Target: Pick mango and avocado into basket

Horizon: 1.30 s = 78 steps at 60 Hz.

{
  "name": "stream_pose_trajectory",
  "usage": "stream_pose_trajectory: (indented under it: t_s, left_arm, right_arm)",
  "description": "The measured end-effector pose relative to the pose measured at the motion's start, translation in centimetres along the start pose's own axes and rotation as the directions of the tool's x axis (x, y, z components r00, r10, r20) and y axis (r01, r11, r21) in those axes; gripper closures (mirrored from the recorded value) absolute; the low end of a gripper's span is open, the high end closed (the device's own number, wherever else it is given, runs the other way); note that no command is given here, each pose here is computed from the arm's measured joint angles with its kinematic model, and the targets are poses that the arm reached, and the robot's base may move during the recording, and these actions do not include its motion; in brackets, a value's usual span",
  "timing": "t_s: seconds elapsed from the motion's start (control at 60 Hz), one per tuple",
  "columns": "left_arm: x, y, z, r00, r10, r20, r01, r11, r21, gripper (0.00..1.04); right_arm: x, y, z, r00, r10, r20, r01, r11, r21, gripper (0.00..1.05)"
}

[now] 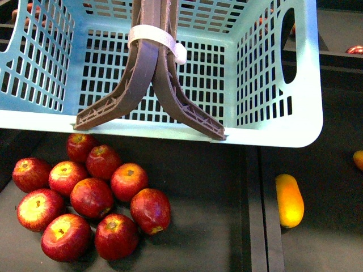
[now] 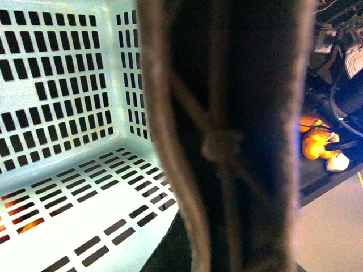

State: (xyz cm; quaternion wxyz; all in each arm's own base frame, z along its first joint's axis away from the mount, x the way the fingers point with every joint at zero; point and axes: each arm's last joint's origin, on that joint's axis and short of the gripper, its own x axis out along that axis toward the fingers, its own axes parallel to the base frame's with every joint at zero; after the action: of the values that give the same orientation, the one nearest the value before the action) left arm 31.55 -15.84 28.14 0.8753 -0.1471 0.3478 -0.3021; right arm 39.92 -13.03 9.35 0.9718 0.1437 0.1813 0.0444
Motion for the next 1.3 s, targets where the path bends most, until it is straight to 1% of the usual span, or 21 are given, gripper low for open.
stream_pose_trajectory:
  t_s: [0.033, 0.067, 0.167, 0.3, 0.333, 0.433, 0.516, 0.6, 0.7, 0.833, 1.133, 1.299]
  left_arm:
    - [0.0, 0.0, 0.0, 1.000, 0.000, 0.000, 0.000, 1.000, 0.000, 0.99]
    - [0.0, 0.0, 0.0, 1.000, 0.000, 0.000, 0.000, 1.000, 0.000, 0.99]
    - [0.0, 0.0, 0.0, 1.000, 0.000, 0.000, 0.000, 1.000, 0.000, 0.99]
    - [0.0, 0.0, 0.0, 1.000, -0.001, 0.000, 0.001, 1.000, 0.000, 0.99]
    - [0.0, 0.0, 0.0, 1.000, -0.001, 0.000, 0.001, 1.000, 0.000, 0.99]
    - [0.0, 0.0, 0.0, 1.000, -0.001, 0.000, 0.001, 1.000, 0.000, 0.99]
    - [0.0, 0.0, 0.0, 1.000, 0.000, 0.000, 0.000, 1.000, 0.000, 0.99]
    - [0.0, 0.0, 0.0, 1.000, 0.000, 0.000, 0.000, 1.000, 0.000, 0.99]
    - [0.0, 0.0, 0.0, 1.000, 0.000, 0.000, 0.000, 1.000, 0.000, 0.99]
    - [0.0, 0.0, 0.0, 1.000, 0.000, 0.000, 0.000, 1.000, 0.000, 0.99]
    - [0.0, 0.0, 0.0, 1.000, 0.000, 0.000, 0.000, 1.000, 0.000, 0.99]
    - [0.0, 0.0, 0.0, 1.000, 0.000, 0.000, 0.000, 1.000, 0.000, 0.99]
  right_arm:
    - [-0.4, 0.3, 0.5, 1.000, 0.014, 0.011, -0.014, 1.000, 0.004, 0.39]
    - [-1.2, 1.4, 1.5, 0.998, 0.054, 0.038, -0.055, 0.998, 0.010, 0.39]
    - [-2.4, 3.6, 3.1, 0.989, 0.123, 0.076, -0.124, 0.992, 0.008, 0.39]
    - [-4.2, 7.5, 4.8, 0.964, 0.238, 0.121, -0.240, 0.971, 0.005, 0.39]
    - [-4.5, 8.1, 5.0, 0.958, 0.255, 0.127, -0.258, 0.966, 0.002, 0.39]
    - [-6.1, 11.3, 5.8, 0.926, 0.347, 0.149, -0.350, 0.937, -0.002, 0.39]
    - [-7.4, 13.3, 6.1, 0.901, 0.404, 0.159, -0.408, 0.913, -0.012, 0.39]
    - [-8.5, 14.8, 6.2, 0.882, 0.442, 0.162, -0.444, 0.896, -0.028, 0.39]
    - [-9.6, 16.6, 5.9, 0.859, 0.488, 0.154, -0.487, 0.872, -0.050, 0.39]
    - [-10.3, 18.9, 4.7, 0.837, 0.535, 0.119, -0.530, 0.845, -0.075, 0.39]
    - [-10.7, 23.1, 0.1, 0.814, 0.580, 0.002, -0.576, 0.809, -0.114, 0.39]
    - [-10.4, 24.4, -1.6, 0.813, 0.581, -0.041, -0.580, 0.802, -0.139, 0.39]
